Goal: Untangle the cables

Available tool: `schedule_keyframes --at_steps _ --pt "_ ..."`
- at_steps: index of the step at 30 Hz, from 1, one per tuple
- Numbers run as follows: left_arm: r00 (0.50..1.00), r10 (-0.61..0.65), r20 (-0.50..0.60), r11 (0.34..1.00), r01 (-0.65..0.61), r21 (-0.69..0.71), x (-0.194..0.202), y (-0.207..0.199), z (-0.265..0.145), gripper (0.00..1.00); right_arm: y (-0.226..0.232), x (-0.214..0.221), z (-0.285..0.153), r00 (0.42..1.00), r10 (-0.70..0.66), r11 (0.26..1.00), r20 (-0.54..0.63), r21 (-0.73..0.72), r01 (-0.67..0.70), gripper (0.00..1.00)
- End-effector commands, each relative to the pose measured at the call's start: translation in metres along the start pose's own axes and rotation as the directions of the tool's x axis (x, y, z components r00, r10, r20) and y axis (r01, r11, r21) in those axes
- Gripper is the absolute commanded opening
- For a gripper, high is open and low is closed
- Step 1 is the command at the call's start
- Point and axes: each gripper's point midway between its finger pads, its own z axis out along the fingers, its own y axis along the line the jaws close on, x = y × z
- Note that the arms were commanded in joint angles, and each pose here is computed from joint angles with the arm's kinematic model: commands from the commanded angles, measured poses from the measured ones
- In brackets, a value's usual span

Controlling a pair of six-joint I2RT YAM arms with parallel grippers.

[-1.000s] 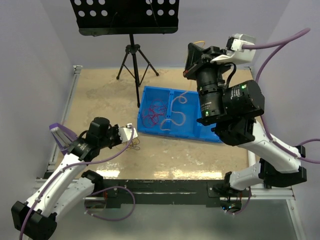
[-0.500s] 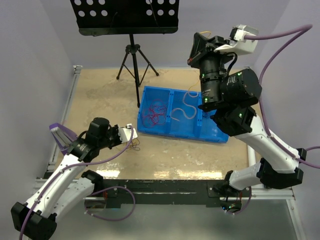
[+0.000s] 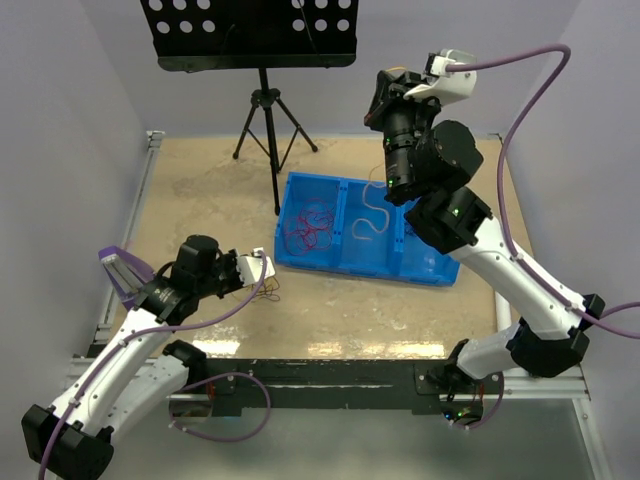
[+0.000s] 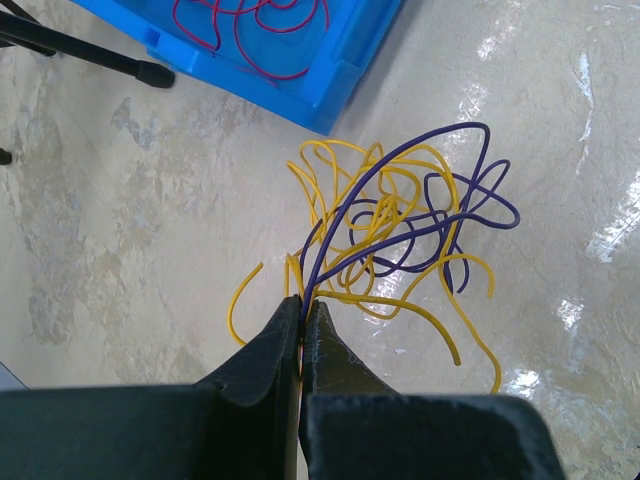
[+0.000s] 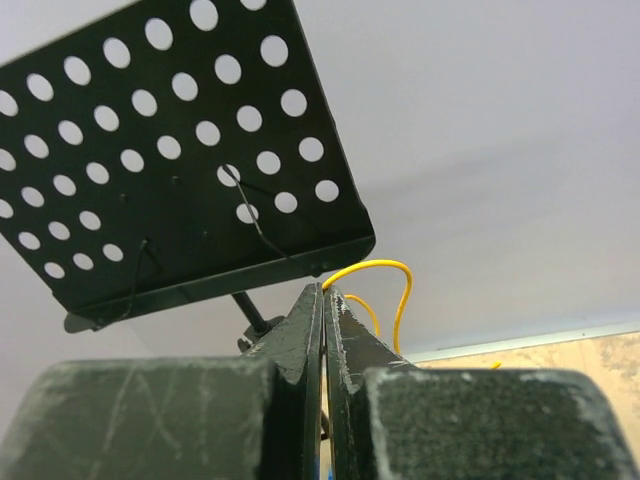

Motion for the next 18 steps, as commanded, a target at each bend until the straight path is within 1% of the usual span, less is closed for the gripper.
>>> schedule_keyframes --at_steps 1,7,12,15,18 --pt "0.999 -0.003 0.043 1.0 0.004 -0.022 -0.011 0.007 -0.005 0.0 -0.003 0.01 0.007 1.0 0.021 1.0 -0.007 -0.019 -0.022 0.0" --pt "0.999 -0.005 0.052 1.0 0.007 -0.023 -0.014 0.007 -0.007 0.0 -0.009 0.046 0.013 0.998 -0.015 1.0 -0.053 -0.001 0.015 0.0" --pt "0.998 -0.018 0.065 0.999 0.02 -0.026 -0.019 0.009 -0.011 0.0 -0.023 0.087 0.012 0.992 -0.035 0.999 -0.119 0.03 0.039 0.0" --pt "0.997 -0.027 0.075 0.999 0.028 -0.02 -0.022 0.009 -0.012 0.0 -0.031 0.123 0.003 0.983 -0.016 0.999 -0.182 0.032 0.022 0.0" --pt "0.996 -0.036 0.084 0.999 0.037 -0.018 -0.025 0.009 -0.012 0.0 -0.044 0.173 -0.015 0.961 -0.006 0.999 -0.276 0.034 0.016 0.0"
